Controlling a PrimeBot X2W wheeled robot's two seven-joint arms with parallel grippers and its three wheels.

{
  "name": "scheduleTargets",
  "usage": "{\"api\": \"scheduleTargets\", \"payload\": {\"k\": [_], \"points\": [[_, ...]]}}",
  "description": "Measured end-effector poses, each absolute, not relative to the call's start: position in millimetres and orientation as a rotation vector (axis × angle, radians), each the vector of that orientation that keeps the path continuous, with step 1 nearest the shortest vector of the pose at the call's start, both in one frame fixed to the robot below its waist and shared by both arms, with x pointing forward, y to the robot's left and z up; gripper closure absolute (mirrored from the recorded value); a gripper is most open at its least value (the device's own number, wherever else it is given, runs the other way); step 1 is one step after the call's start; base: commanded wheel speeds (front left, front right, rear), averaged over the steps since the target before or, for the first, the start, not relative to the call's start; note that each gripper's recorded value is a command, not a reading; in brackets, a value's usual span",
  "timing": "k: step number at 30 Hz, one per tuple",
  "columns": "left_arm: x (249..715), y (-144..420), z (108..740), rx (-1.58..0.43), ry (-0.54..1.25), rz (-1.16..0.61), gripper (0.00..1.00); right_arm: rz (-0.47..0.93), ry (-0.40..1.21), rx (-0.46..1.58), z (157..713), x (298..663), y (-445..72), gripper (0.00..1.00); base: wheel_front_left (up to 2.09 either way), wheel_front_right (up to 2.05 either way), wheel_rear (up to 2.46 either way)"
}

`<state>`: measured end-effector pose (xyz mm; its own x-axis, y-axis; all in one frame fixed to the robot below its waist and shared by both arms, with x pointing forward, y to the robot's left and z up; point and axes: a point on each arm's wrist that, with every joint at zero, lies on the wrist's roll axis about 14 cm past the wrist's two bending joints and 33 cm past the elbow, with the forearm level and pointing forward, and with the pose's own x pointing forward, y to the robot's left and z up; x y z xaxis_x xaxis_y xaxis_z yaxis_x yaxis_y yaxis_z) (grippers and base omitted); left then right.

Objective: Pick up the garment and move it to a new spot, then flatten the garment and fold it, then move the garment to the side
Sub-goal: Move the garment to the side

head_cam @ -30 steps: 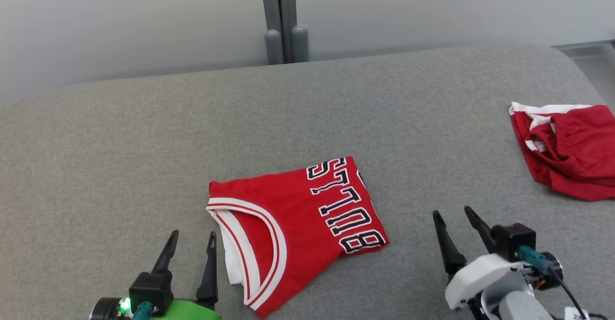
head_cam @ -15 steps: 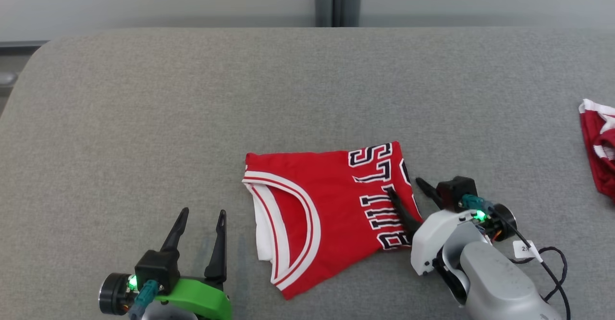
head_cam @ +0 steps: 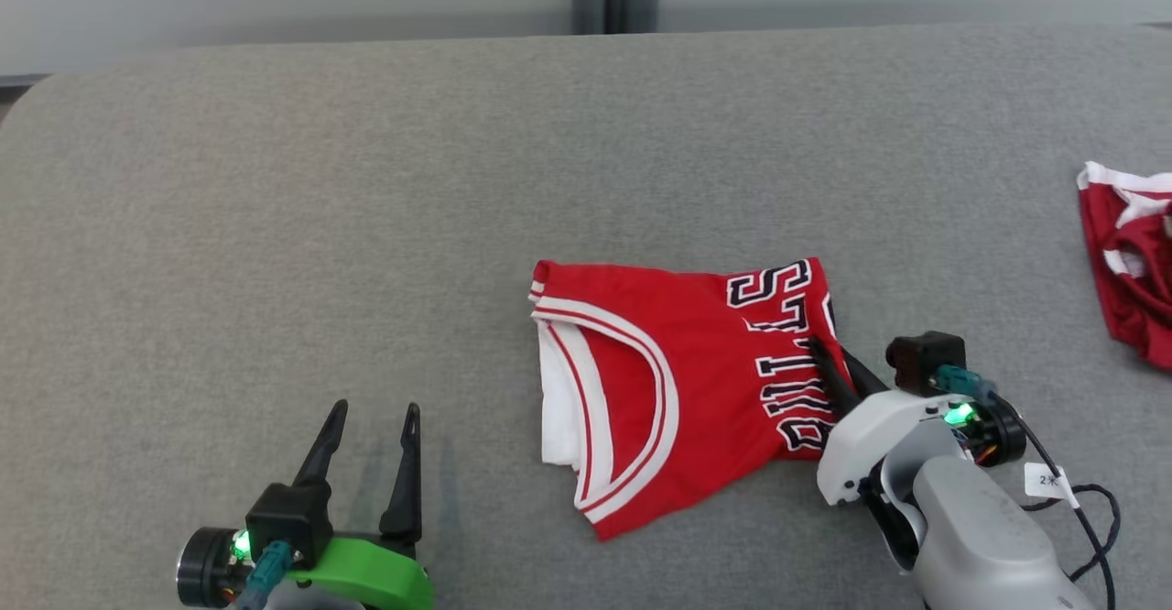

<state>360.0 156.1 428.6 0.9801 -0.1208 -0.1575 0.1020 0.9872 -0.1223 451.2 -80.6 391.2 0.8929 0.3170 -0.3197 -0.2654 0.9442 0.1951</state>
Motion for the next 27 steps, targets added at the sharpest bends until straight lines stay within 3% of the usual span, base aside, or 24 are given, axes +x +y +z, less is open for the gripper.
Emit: {"api": "scheduleTargets", "payload": {"k": [15, 27], "points": [[379.4, -0.1, 441.0, -0.138, 0.133, -0.598, 0.00, -0.124, 0.315, 0.161, 397.1, 374.7, -234.2, 1.00, 0.00, 0.00, 0.00], [371.0, -70.4, 439.9, -0.146, 0.142, -0.819, 0.00, -0.340, 0.270, 0.152, 412.4, 318.4, -301.8, 1.00, 0.00, 0.00, 0.00]]}}
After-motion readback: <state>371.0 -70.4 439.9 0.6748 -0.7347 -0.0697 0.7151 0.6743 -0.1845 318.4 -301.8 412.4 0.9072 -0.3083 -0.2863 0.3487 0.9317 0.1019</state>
